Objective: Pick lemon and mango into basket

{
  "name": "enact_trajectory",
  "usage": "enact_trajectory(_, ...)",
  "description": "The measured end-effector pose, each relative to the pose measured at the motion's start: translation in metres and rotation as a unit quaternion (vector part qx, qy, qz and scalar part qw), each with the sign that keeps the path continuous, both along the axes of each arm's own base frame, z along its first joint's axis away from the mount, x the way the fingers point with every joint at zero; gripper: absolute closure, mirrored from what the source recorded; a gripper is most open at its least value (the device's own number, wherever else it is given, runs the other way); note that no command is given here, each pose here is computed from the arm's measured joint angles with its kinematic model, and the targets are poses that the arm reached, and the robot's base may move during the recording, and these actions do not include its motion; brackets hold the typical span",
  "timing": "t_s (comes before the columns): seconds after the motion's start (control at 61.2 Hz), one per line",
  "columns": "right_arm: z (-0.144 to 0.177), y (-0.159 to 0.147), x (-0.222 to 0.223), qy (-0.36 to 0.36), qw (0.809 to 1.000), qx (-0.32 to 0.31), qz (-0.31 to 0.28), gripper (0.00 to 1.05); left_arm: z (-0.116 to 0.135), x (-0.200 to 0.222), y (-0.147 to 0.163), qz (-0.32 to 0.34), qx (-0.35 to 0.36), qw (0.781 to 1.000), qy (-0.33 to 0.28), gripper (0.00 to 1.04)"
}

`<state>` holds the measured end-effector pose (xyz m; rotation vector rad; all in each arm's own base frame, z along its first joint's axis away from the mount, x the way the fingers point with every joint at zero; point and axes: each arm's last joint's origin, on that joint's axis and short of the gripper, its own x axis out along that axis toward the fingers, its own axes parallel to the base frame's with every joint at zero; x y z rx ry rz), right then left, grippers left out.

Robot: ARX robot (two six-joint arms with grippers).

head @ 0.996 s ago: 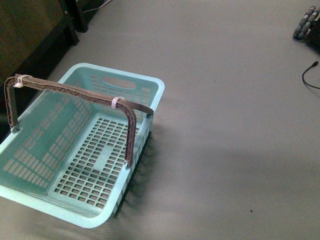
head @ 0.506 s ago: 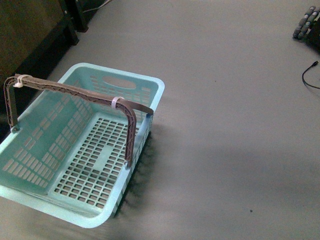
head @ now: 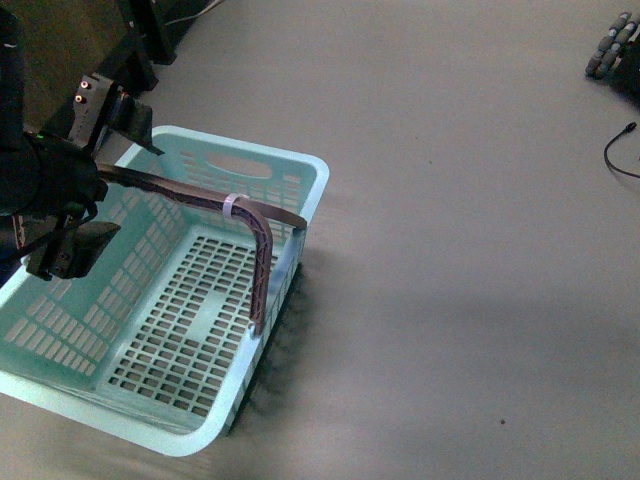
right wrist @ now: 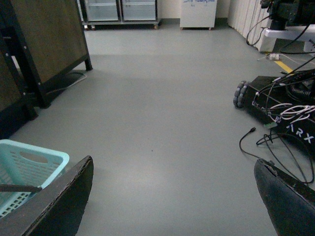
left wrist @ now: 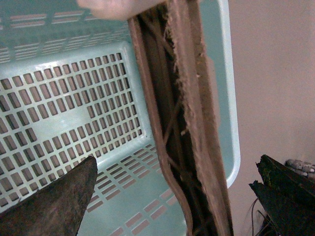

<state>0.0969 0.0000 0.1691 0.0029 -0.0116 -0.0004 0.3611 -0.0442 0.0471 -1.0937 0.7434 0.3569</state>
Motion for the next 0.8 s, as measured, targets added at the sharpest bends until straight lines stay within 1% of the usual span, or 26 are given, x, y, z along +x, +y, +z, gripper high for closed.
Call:
enact_trajectory(0.18, 0.0, 0.0, 0.0, 0.0, 1.0, 0.0, 0.0, 0.09, -0.008, 0.012, -0.003, 0.001, 0.005, 1.0, 0.001, 0.07)
enact_trajectory(0.261, 0.0, 0.0, 0.0, 0.0, 1.0, 0.0, 0.0, 0.09, -0.011, 0.013, -0.005, 0.0, 0.006, 1.0, 0.002, 0.18)
enact_trajectory(0.359, 0.0, 0.0, 0.0, 0.0, 1.0, 0.0, 0.0, 0.09, -0.015, 0.012, -0.008, -0.003, 0.003, 1.0, 0.001, 0.34)
enact_trajectory(0.474, 0.0, 0.0, 0.0, 0.0, 1.0, 0.0, 0.0, 0.09, -0.016, 0.013, -0.011, -0.003, -0.006, 1.0, -0.004, 0.5)
enact_trajectory(0.539, 0.0, 0.0, 0.0, 0.0, 1.0, 0.0, 0.0, 0.09, -0.015, 0.013, -0.013, -0.002, -0.011, 1.0, -0.007, 0.62)
enact_trajectory(0.555, 0.0, 0.0, 0.0, 0.0, 1.0, 0.0, 0.0, 0.09, -0.015, 0.013, -0.013, -0.002, -0.012, 1.0, -0.007, 0.63)
enact_trajectory(0.604, 0.0, 0.0, 0.0, 0.0, 1.0, 0.0, 0.0, 0.09, -0.015, 0.013, -0.015, -0.001, -0.014, 1.0, -0.008, 0.72)
enact_trajectory(0.637, 0.0, 0.0, 0.0, 0.0, 1.0, 0.0, 0.0, 0.09, -0.015, 0.013, -0.015, -0.001, -0.016, 1.0, -0.008, 0.75)
enact_trajectory(0.686, 0.0, 0.0, 0.0, 0.0, 1.0, 0.0, 0.0, 0.09, -0.013, 0.013, -0.016, 0.002, -0.021, 1.0, -0.011, 0.86)
enact_trajectory(0.719, 0.0, 0.0, 0.0, 0.0, 1.0, 0.0, 0.0, 0.09, -0.012, 0.013, -0.017, 0.006, -0.025, 1.0, -0.012, 0.91)
enact_trajectory(0.8, 0.0, 0.0, 0.0, 0.0, 1.0, 0.0, 0.0, 0.09, -0.011, 0.013, -0.018, 0.018, -0.048, 0.999, -0.01, 0.98)
